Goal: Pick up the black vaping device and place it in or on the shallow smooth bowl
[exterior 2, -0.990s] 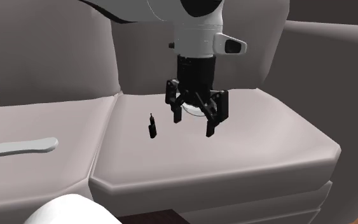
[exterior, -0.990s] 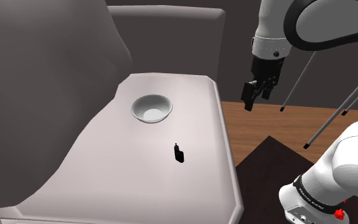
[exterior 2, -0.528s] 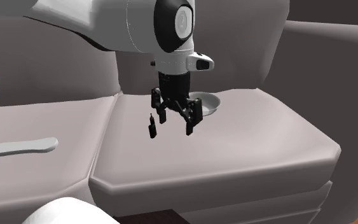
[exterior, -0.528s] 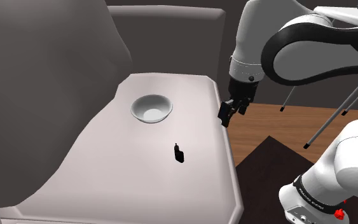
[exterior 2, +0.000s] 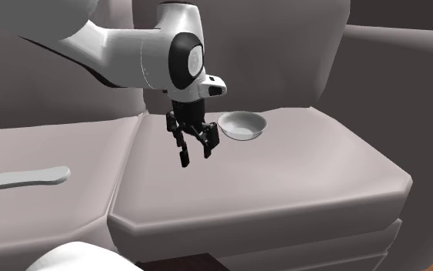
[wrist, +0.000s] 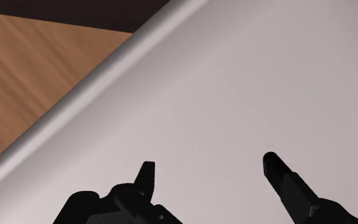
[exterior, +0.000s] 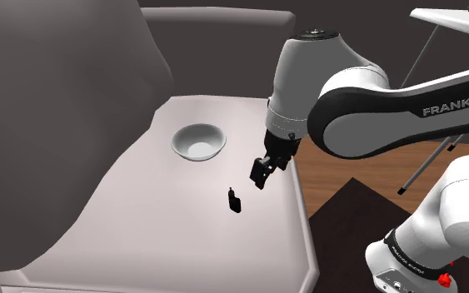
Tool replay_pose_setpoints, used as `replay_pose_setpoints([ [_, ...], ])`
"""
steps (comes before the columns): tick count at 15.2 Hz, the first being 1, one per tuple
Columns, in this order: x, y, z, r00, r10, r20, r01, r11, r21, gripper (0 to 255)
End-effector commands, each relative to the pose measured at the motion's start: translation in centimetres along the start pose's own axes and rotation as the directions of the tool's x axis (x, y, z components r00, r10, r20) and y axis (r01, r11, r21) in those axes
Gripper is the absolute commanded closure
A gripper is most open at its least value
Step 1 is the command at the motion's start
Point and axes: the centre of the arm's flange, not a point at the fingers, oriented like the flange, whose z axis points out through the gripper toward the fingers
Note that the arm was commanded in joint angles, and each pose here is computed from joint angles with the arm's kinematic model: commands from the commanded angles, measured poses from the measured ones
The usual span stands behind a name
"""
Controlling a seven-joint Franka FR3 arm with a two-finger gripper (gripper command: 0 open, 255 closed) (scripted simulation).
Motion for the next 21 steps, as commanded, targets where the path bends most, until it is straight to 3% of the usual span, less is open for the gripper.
replay_pose_setpoints([
  [1, 0.5, -2.1, 1.2, 1.0, -0.019, -0.025, 0.019, 1.0, 0.013, 0],
  [6, 1.5, -6.8, 3.6, 0.995, -0.06, -0.076, 0.063, 0.997, 0.035, 0],
  [14, 1.8, -7.0, 7.6, 0.995, -0.06, -0.076, 0.063, 0.997, 0.035, 0],
  [21, 1.8, -7.0, 7.6, 0.995, -0.06, -0.076, 0.063, 0.997, 0.035, 0],
])
